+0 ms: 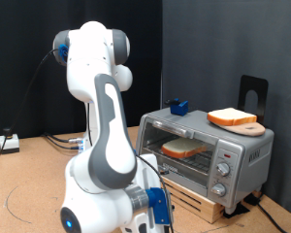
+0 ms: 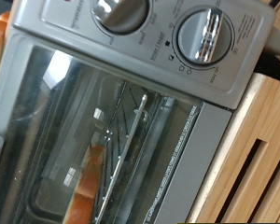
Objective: Make a piece of toast with the oven
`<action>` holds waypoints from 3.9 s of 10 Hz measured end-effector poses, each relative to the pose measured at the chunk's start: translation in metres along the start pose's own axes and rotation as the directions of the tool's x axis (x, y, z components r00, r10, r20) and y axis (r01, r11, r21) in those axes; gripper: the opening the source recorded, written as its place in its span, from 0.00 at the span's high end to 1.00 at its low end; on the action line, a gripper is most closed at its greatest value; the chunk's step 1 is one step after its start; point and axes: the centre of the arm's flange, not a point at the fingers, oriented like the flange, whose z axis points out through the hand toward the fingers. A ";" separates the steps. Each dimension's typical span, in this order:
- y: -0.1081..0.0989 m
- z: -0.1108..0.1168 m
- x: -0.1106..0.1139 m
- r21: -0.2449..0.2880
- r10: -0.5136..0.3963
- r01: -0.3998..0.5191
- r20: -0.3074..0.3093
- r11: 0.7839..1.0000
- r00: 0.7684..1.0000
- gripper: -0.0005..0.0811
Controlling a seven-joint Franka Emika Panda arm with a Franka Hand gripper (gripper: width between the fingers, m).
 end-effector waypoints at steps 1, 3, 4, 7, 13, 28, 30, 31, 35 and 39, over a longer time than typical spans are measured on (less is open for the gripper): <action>0.003 0.007 0.005 0.005 0.011 -0.011 -0.004 1.000 1.000 0.00; 0.003 0.020 0.014 0.019 0.014 -0.014 -0.015 1.000 1.000 0.00; 0.001 0.029 0.018 0.016 0.011 -0.011 -0.008 1.000 1.000 0.00; -0.004 0.064 0.029 -0.002 0.008 -0.008 0.028 1.000 1.000 0.00; -0.014 0.121 0.056 0.000 0.000 0.000 0.026 1.000 1.000 0.00; -0.015 0.141 0.064 0.028 0.039 -0.040 0.040 0.999 0.998 0.59; -0.015 0.141 0.064 0.028 0.041 -0.042 0.040 0.999 0.998 0.59; -0.015 0.141 0.064 0.028 0.041 -0.042 0.040 0.999 0.998 0.59; -0.013 0.139 0.064 0.026 0.045 -0.046 0.036 0.999 0.998 0.57; -0.011 0.134 0.063 0.024 0.050 -0.051 0.028 0.998 0.998 0.04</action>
